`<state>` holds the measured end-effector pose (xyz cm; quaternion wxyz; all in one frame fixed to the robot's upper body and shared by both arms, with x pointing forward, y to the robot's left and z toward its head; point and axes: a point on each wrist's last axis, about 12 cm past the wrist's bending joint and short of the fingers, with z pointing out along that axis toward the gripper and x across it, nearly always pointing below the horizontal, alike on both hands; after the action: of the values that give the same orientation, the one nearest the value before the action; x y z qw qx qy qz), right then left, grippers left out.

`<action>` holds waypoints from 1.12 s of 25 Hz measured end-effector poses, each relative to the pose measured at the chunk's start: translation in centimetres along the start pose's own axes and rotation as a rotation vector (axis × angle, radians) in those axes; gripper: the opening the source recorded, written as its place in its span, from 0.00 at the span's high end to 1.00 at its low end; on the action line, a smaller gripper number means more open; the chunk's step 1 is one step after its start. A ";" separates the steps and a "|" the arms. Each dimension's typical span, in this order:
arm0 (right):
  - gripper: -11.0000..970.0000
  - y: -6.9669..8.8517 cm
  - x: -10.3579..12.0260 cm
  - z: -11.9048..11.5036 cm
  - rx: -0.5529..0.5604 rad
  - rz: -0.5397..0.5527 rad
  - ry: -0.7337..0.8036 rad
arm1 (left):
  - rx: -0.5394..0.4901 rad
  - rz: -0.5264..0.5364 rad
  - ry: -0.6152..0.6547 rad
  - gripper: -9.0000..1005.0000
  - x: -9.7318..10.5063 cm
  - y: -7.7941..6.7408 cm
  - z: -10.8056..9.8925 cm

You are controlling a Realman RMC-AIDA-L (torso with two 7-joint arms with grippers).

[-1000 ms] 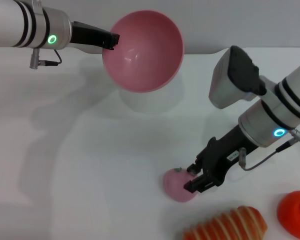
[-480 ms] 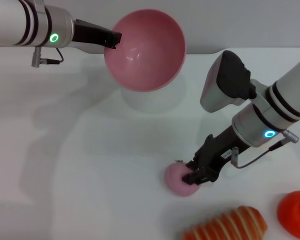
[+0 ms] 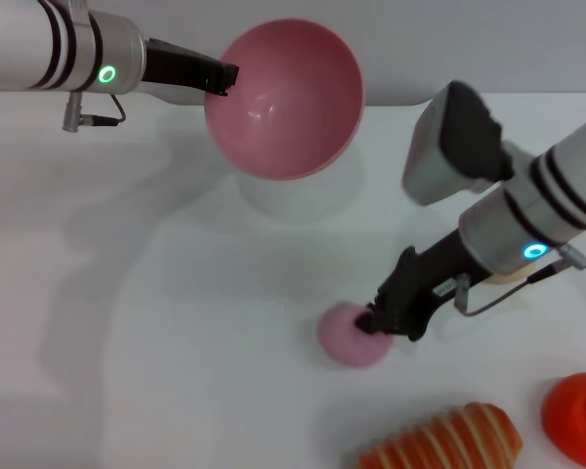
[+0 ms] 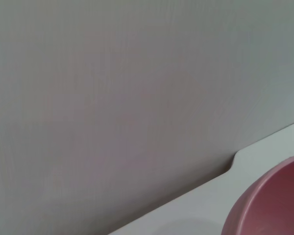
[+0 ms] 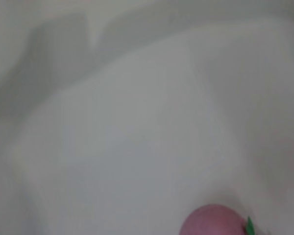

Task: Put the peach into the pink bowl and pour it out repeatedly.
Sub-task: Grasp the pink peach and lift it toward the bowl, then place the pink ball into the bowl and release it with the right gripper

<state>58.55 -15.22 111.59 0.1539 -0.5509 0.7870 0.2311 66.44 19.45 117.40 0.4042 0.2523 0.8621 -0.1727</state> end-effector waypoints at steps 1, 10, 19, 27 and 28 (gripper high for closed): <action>0.91 0.1 -0.1 -0.5 0.002 -0.005 -0.026 | 0.000 -0.001 0.003 0.96 0.0 0.0 0.0; 0.96 3.0 -1.3 -12.1 0.149 -0.145 -0.456 | 0.011 -0.003 0.049 0.96 0.9 0.1 -0.1; 0.96 2.2 -0.7 -15.7 0.282 -0.178 -0.715 | 0.060 0.022 0.121 0.96 1.8 -1.1 0.3; 0.95 -0.5 -1.5 -11.3 0.310 -0.146 -0.708 | 0.099 0.075 0.147 0.96 1.3 -2.6 0.8; 0.95 -0.6 -1.6 -11.1 0.307 -0.144 -0.706 | 0.101 0.079 0.146 0.96 1.2 -2.7 0.9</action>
<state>59.79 -20.04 121.63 0.5115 -0.4619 0.6705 0.2746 64.78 17.13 116.20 0.3334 0.3180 0.8689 -0.1809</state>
